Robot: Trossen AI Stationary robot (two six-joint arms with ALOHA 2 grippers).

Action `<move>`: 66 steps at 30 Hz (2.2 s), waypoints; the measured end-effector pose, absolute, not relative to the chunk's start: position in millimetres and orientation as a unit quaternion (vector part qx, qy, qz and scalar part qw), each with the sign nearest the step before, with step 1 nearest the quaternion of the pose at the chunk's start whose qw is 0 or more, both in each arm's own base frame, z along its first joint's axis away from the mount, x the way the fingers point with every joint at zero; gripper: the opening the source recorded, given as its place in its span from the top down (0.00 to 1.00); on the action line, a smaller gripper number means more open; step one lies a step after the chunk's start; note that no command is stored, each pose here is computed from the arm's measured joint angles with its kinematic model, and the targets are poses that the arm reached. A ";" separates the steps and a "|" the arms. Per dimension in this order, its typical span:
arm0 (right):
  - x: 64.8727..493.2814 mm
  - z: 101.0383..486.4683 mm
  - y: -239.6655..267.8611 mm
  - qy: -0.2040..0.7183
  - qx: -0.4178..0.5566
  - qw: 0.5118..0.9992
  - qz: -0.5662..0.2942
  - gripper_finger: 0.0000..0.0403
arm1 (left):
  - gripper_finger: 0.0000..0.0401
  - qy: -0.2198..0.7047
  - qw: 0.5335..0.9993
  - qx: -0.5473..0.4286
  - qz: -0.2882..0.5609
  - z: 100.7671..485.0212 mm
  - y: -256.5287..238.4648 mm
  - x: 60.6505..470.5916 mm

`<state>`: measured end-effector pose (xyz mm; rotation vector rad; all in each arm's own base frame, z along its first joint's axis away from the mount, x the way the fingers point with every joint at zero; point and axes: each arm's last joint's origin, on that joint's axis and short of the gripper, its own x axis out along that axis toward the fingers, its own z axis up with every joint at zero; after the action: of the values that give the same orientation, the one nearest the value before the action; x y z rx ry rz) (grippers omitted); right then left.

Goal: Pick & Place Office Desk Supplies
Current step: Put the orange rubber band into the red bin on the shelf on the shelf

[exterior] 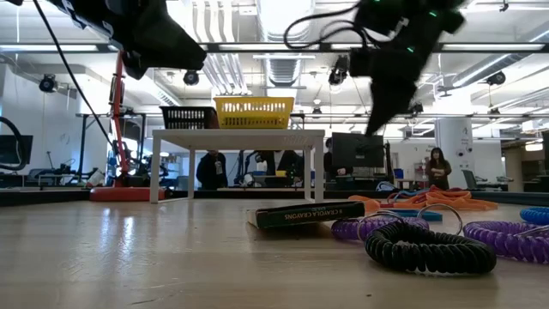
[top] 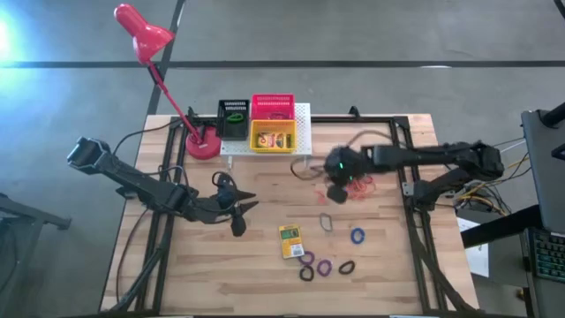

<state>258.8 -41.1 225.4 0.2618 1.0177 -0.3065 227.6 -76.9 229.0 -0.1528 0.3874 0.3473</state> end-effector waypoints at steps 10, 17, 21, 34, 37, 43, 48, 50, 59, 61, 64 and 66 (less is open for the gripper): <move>254.5 161.2 -16.1 0.433 0.169 0.875 -0.137 0.76 | 0.71 0.185 0.964 -0.059 0.182 230.0 -75.7 228.1; 264.2 138.7 -17.6 0.436 0.115 0.884 -0.126 0.64 | 0.71 0.179 0.965 -0.061 0.181 231.2 -75.8 228.7; 267.6 122.9 -18.9 0.461 0.096 0.870 -0.144 0.66 | 0.71 0.177 0.965 -0.064 0.181 231.5 -75.9 228.9; 288.2 142.3 -9.8 0.437 0.110 0.892 -0.041 0.97 | 0.71 0.168 0.965 -0.070 0.189 233.2 -71.9 231.2; 299.0 163.0 -4.3 0.403 0.119 0.906 0.046 0.98 | 0.71 0.169 0.964 -0.069 0.191 231.1 -70.8 230.8; 331.0 220.3 1.6 0.287 0.073 0.950 0.103 0.98 | 0.71 0.168 0.965 -0.069 0.191 221.4 -69.4 227.9; 359.5 277.2 -12.6 0.201 -0.012 0.980 0.009 0.98 | 0.71 0.150 0.967 -0.082 0.188 212.9 -68.4 225.2; 369.3 300.0 -25.7 0.171 -0.039 0.984 -0.038 0.98 | 0.71 0.147 0.968 -0.084 0.186 209.5 -67.9 223.9; 412.0 335.1 -126.0 0.176 -0.049 0.970 -0.159 0.98 | 0.71 0.146 0.973 -0.085 0.156 211.8 -76.0 222.6; 419.5 325.9 -148.8 0.206 -0.032 0.962 -0.179 0.98 | 0.71 0.150 0.974 -0.078 0.153 212.1 -77.4 222.3; 427.7 313.4 -177.1 0.246 -0.012 0.948 -0.202 0.98 | 0.71 0.152 0.973 -0.076 0.153 211.7 -77.5 222.1; 432.7 310.1 -191.3 0.260 -0.006 0.942 -0.212 0.98 | 0.71 0.152 0.973 -0.076 0.153 211.7 -77.5 222.0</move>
<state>432.7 -191.3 310.1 -0.0125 0.5306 -0.4315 222.0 -77.5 211.7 -0.1534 0.3075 0.3088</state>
